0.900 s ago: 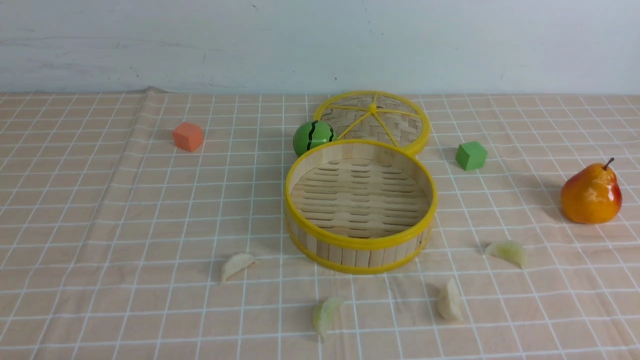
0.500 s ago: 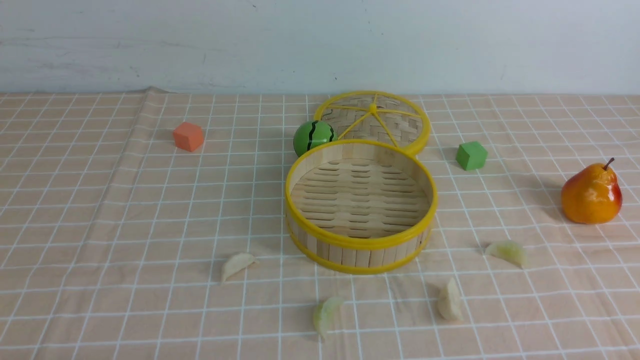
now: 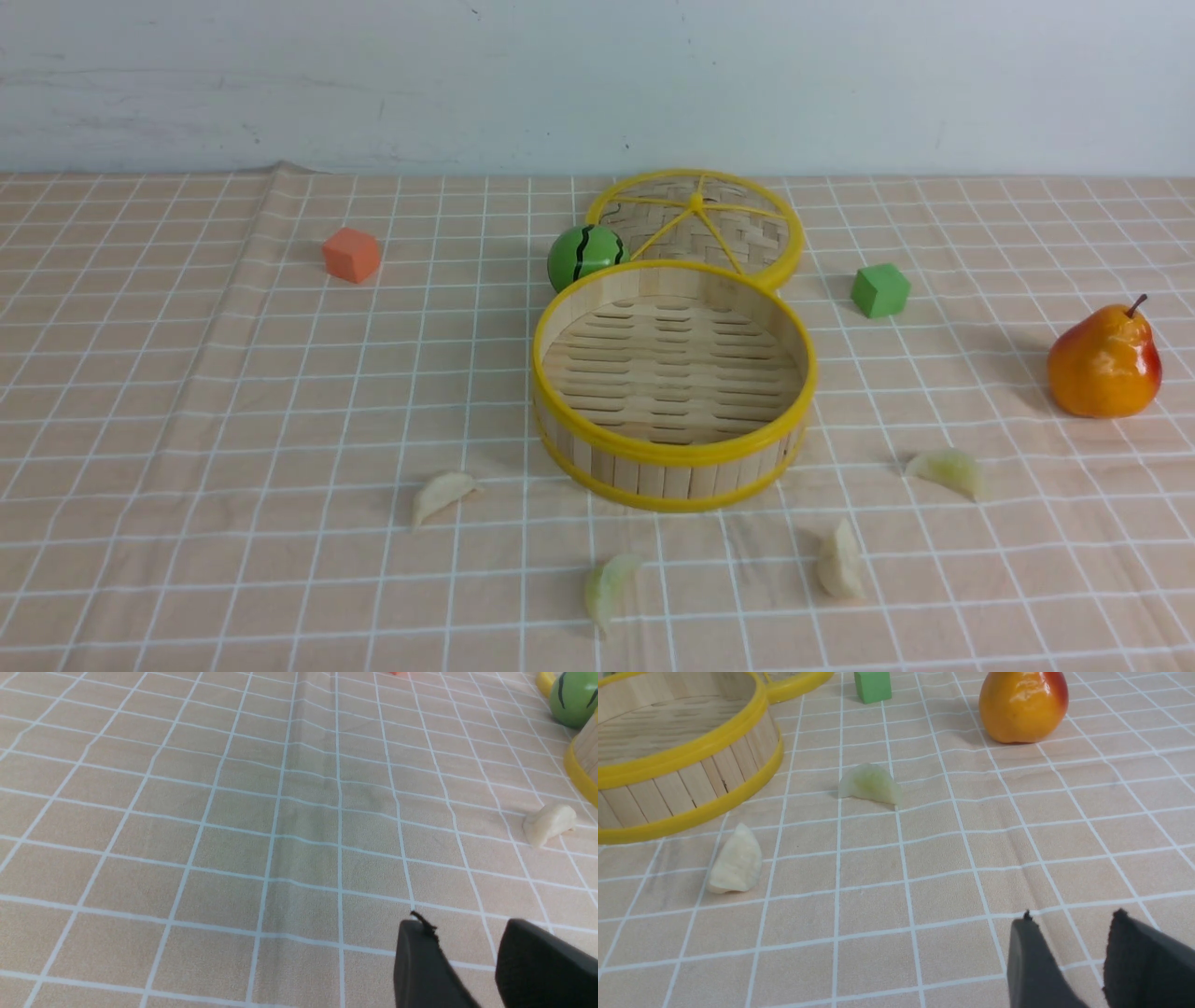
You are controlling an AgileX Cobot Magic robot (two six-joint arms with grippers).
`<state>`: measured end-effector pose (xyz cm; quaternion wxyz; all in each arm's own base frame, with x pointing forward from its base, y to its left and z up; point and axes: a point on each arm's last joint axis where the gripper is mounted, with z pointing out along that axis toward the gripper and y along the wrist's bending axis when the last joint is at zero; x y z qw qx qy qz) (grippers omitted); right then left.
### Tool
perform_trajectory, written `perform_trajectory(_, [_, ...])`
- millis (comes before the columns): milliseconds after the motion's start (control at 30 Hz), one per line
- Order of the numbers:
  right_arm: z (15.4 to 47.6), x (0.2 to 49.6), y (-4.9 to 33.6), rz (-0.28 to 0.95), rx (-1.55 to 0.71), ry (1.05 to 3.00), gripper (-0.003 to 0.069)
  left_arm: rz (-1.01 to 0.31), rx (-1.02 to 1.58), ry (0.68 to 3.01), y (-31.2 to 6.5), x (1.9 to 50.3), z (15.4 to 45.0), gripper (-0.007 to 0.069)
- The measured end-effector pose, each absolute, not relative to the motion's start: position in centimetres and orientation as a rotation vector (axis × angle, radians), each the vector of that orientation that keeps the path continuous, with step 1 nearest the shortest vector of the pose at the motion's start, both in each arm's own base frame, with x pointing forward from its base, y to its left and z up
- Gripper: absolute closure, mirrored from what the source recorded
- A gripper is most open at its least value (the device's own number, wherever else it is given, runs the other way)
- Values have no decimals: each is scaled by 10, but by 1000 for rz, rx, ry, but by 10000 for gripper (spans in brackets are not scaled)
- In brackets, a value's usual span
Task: Put the dumplings into the steamer on the table with the brown tablecloth.
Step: 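Reach for and grasp a dumpling on the table with the left gripper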
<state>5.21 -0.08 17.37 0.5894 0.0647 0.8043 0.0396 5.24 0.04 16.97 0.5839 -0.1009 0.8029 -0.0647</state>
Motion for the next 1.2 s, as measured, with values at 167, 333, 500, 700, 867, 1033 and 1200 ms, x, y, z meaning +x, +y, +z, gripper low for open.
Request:
perform_trajectory(167, [174,52,-1,92,151,1873,420,-151,-236,1875,0,52,170,387])
perform_trajectory(333, [174,52,-1,86,147,1873,420,-151,-236,1875,0,52,170,387])
perform_trajectory(500, [174,52,-2,68,135,1873,420,-151,-236,1876,0,52,170,387])
perform_trajectory(700, [174,52,-1,81,144,1873,420,-151,-236,1876,0,52,170,387])
perform_trajectory(867, [174,52,-1,88,148,1873,420,-151,-236,1877,0,52,169,387])
perform_trajectory(1033, [174,52,-1,88,148,1873,420,-151,-236,1877,0,52,169,387])
perform_trajectory(1200, [174,52,-1,88,148,1873,420,-133,-225,1876,1,52,170,387])
